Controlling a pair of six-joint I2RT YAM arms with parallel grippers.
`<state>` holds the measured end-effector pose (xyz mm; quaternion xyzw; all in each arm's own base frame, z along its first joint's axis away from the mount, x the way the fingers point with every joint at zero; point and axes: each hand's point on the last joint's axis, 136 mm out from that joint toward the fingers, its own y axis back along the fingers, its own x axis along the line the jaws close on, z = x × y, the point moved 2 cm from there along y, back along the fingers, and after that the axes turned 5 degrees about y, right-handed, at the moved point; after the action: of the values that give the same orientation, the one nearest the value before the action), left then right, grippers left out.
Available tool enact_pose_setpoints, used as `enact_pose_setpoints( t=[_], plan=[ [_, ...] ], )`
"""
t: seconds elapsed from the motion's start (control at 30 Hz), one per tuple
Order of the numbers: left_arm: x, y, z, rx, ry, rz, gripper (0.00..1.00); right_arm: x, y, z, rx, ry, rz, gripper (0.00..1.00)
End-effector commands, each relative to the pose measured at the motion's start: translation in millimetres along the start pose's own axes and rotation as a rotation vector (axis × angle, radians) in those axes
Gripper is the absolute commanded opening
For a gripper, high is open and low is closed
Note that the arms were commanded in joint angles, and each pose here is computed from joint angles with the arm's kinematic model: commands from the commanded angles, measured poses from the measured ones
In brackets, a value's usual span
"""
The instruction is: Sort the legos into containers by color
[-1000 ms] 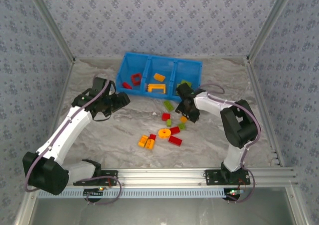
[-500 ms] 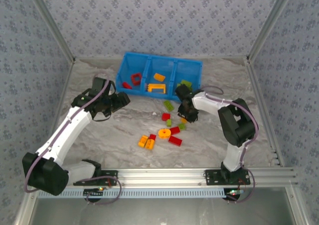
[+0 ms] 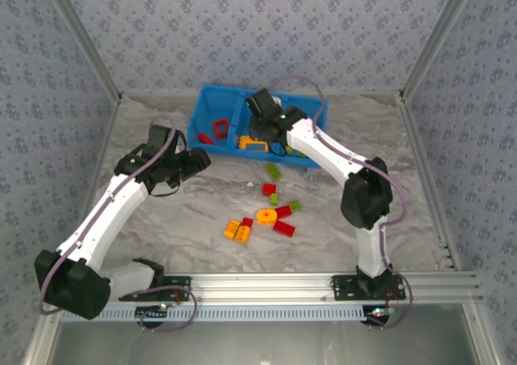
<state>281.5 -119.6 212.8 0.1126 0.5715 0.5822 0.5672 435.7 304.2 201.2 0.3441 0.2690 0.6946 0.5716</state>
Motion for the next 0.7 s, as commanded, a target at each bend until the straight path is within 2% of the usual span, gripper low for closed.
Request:
enact_pose_setpoints(
  t=[0.0, 0.23, 0.4, 0.67],
  plan=[
    [-8, 3, 4, -0.01, -0.005, -0.025, 0.79, -9, -39, 9, 0.011, 0.128, -0.053, 0.29],
    [-4, 6, 1, 0.0, -0.017, -0.013, 0.79, -18, -91, 46, -0.041, 0.065, -0.028, 0.31],
    [-2, 7, 0, 0.004, -0.023, -0.01, 0.79, -16, -124, 43, -0.003, 0.059, -0.022, 0.32],
    [1, 9, 3, 0.001, -0.013, -0.005, 0.79, -4, -152, 39, -0.033, 0.072, -0.003, 0.34]
  ],
)
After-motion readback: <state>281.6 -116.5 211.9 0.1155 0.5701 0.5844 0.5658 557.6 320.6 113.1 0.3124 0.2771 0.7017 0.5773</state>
